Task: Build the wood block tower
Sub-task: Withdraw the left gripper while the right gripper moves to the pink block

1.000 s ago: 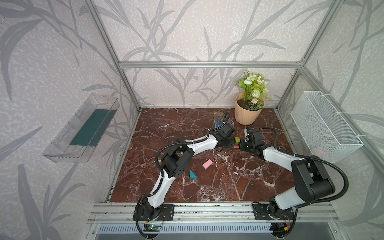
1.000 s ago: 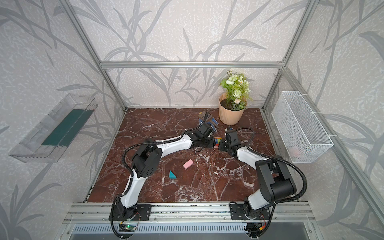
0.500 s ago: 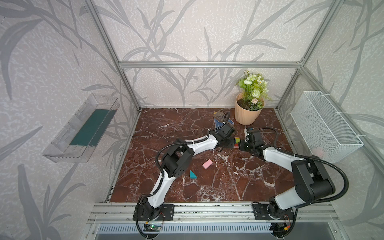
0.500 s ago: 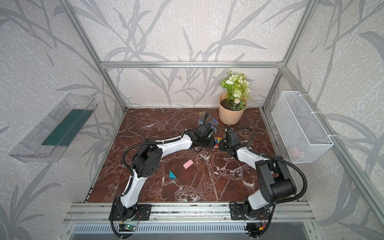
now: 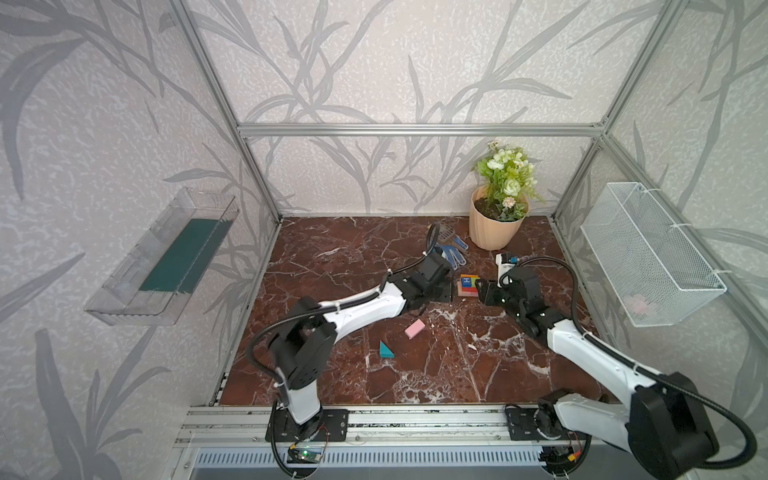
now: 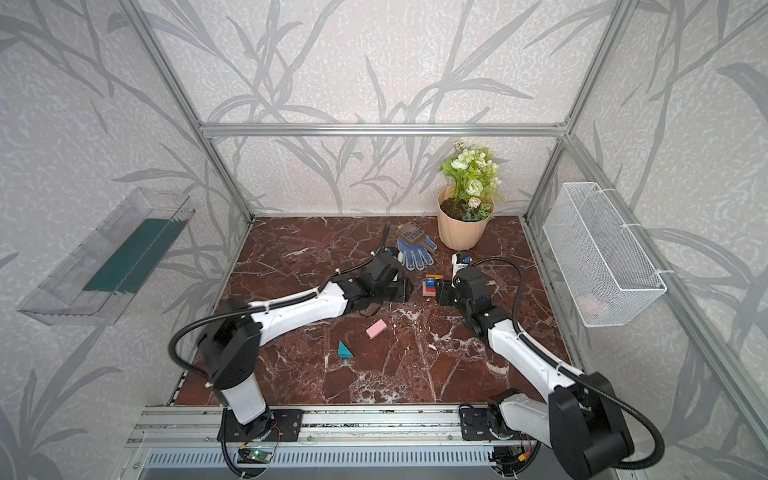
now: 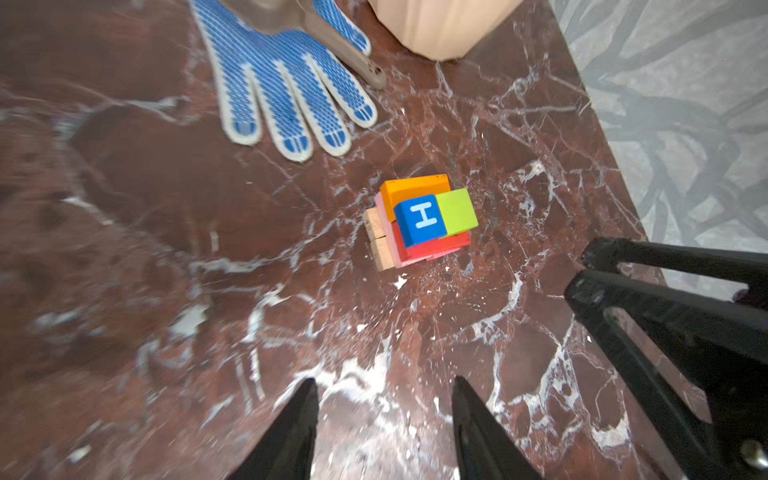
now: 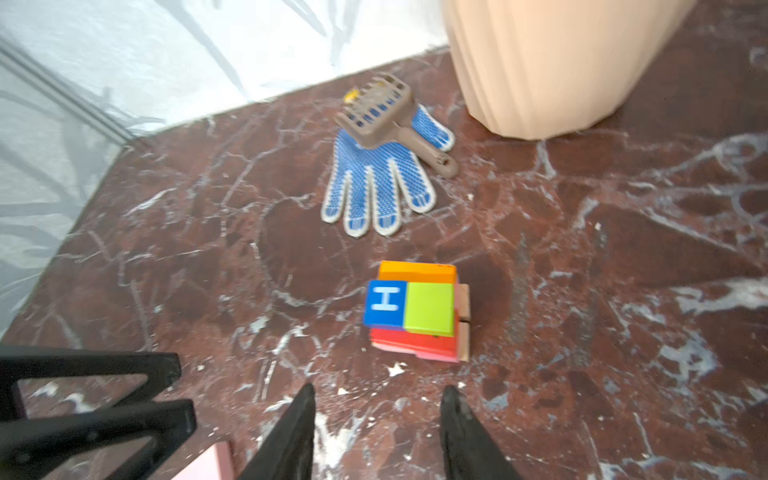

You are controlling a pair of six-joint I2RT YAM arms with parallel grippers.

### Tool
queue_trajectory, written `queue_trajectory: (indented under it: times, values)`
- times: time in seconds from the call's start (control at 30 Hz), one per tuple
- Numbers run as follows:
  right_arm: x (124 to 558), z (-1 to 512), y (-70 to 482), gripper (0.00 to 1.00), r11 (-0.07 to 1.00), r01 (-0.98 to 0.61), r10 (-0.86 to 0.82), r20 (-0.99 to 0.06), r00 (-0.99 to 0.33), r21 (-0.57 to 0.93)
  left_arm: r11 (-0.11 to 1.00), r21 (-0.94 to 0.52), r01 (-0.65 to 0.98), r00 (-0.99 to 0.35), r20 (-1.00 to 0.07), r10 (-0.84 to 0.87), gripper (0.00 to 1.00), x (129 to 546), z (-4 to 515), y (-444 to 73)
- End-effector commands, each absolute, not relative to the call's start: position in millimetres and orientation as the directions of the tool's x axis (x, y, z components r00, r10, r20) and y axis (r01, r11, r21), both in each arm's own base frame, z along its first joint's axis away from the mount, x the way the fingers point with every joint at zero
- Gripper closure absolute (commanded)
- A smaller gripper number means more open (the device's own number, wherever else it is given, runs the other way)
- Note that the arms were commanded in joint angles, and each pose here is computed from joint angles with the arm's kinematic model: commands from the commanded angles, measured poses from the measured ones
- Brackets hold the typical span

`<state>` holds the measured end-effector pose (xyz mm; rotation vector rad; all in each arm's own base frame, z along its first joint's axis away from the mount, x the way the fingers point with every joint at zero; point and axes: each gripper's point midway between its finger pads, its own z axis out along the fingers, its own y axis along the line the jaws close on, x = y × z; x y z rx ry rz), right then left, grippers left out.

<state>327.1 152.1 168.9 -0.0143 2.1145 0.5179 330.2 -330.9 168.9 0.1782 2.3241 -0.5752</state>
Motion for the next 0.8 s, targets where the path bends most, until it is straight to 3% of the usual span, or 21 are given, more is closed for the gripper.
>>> queue_trajectory:
  times: [0.0,0.07,0.23,0.37,0.53,0.6,0.77]
  values:
    - [305,170,177,0.49,0.907,-0.261,0.130,-0.808,-0.575,0.332,0.963,-0.227,0.142,-0.581,-0.807,-0.104,0.37,335,193,-255]
    - [291,171,207,0.46,0.888,-0.328,0.081,-0.812,-0.578,0.322,0.982,-0.176,0.062,-0.544,-0.831,-0.114,0.29,330,195,-208]
    - [256,149,282,0.27,0.837,-0.503,-0.133,-0.813,-0.567,0.214,0.971,-0.129,-0.202,-0.518,-0.827,-0.218,0.25,305,173,-83]
    - [244,109,313,0.16,0.777,-0.596,-0.272,-0.745,-0.610,0.204,0.919,-0.064,-0.388,-0.424,-0.873,-0.240,0.16,266,162,-10]
    - [240,85,315,0.00,0.760,-0.630,-0.365,-0.698,-0.615,0.158,0.917,-0.163,-0.365,-0.288,-0.917,-0.277,0.07,247,170,3]
    - [238,79,318,0.01,0.739,-0.658,-0.413,-0.677,-0.608,0.140,0.917,-0.181,-0.355,-0.254,-0.926,-0.281,0.01,243,171,5]
    - [240,55,324,0.01,0.732,-0.675,-0.517,-0.572,-0.637,0.090,0.932,-0.217,-0.290,-0.321,-0.895,-0.308,0.00,234,176,-6]
